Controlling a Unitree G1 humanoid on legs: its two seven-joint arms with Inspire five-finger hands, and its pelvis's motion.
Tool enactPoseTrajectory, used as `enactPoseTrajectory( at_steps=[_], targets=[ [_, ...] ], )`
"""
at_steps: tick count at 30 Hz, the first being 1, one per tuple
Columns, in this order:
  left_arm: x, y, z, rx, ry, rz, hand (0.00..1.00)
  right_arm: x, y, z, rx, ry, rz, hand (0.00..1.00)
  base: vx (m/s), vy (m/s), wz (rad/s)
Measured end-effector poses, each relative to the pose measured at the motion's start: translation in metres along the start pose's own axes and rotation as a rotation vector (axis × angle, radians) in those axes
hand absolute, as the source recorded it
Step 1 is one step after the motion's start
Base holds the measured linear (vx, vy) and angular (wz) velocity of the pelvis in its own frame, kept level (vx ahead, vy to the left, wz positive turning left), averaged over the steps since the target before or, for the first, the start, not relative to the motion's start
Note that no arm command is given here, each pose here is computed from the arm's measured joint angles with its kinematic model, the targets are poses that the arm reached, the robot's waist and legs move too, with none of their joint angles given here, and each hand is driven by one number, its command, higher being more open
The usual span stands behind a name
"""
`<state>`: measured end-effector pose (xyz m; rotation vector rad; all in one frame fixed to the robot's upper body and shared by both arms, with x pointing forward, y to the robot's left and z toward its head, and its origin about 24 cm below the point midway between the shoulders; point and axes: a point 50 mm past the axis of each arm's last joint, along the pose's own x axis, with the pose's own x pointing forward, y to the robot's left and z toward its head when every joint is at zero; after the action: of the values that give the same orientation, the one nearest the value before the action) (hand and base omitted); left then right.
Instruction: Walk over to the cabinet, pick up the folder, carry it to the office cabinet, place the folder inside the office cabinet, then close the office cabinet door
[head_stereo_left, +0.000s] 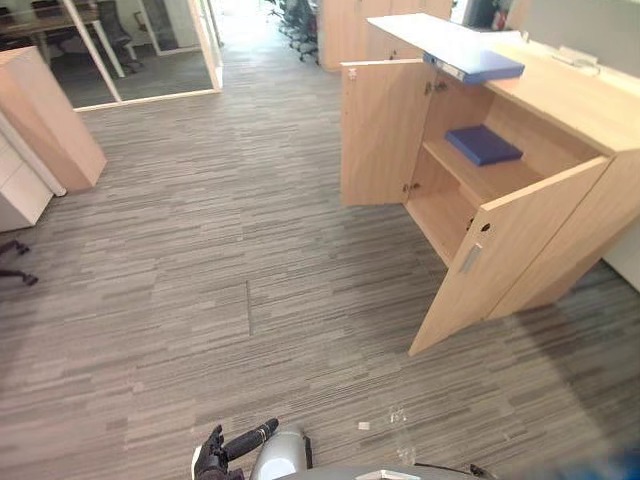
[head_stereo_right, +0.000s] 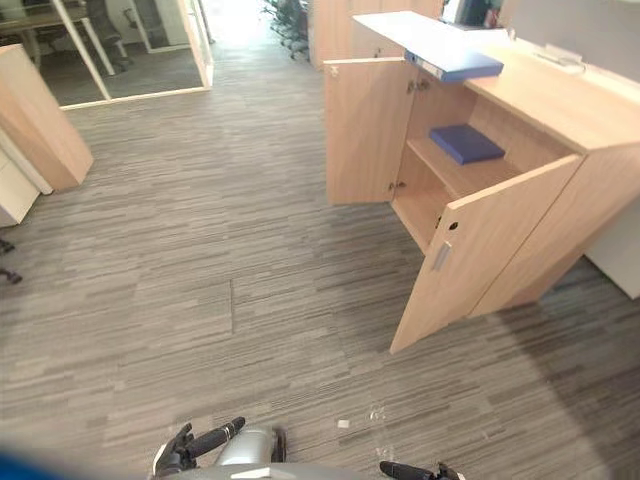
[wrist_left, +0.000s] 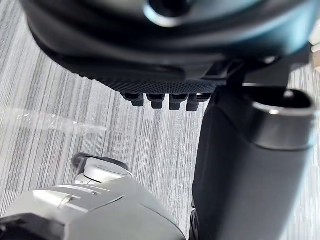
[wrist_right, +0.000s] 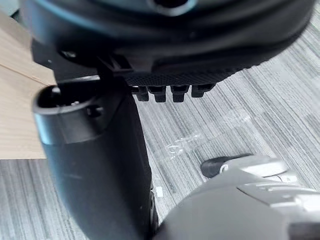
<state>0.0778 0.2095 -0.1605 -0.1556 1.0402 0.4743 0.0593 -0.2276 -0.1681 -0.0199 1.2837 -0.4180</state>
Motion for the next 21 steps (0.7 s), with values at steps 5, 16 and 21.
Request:
enactPoseTrajectory(
  at_steps=[5,16,21],
  targets=[
    [0.001,0.002,0.002,0.008,-0.006,0.026,1.00,0.001,-0.002,-0.003,-0.009,0.027,-0.017,1.00,0.29,0.351,-0.27],
    [-0.005,0.012,-0.021,0.157,0.080,0.017,1.00,0.002,-0.013,0.007,0.219,0.003,-0.032,1.00,0.31,0.225,-0.12],
    [0.004,-0.008,0.004,0.237,0.016,-0.049,1.00,0.002,-0.002,0.029,0.182,-0.068,-0.012,1.00,0.14,-0.038,0.26]
  ],
)
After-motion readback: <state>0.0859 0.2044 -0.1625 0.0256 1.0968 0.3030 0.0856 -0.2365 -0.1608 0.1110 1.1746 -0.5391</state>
